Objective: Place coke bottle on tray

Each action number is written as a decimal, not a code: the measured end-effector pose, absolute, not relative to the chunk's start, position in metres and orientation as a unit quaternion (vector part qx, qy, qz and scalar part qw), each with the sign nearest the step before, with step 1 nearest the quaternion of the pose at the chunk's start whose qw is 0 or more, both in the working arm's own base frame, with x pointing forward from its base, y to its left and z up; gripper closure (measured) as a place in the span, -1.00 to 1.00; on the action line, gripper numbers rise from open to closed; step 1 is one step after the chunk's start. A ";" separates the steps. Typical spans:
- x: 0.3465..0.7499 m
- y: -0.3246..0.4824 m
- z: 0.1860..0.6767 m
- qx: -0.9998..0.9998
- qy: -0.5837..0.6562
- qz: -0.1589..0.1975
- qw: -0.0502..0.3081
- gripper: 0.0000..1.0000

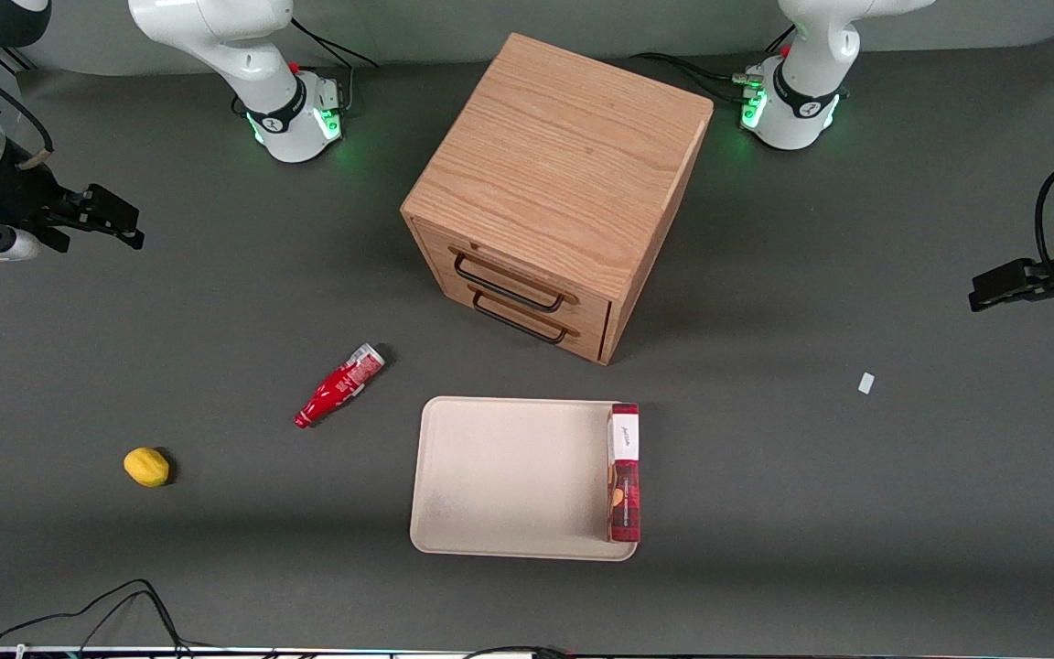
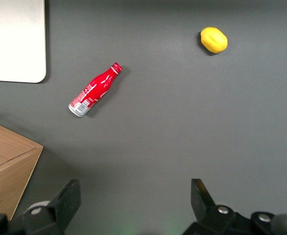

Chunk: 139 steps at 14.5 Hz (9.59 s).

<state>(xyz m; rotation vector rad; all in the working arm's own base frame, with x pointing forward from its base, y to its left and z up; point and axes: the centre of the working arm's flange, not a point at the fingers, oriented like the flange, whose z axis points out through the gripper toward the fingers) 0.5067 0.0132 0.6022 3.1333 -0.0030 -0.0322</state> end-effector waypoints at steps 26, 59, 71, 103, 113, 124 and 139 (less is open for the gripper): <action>0.604 0.173 0.259 0.920 -0.392 -0.015 0.020 -1.00; 0.642 0.214 0.395 0.962 -0.273 0.004 0.029 -0.09; 0.708 0.319 0.383 0.992 0.035 0.095 -0.070 -0.09; 0.730 0.321 0.198 0.987 0.001 0.121 -0.104 -1.00; 0.728 0.238 0.367 0.996 0.004 0.036 -0.079 -1.00; 0.550 0.061 0.495 0.999 -0.015 -0.008 -0.039 -1.00; 0.489 0.020 0.582 0.999 -0.030 0.001 0.015 -1.00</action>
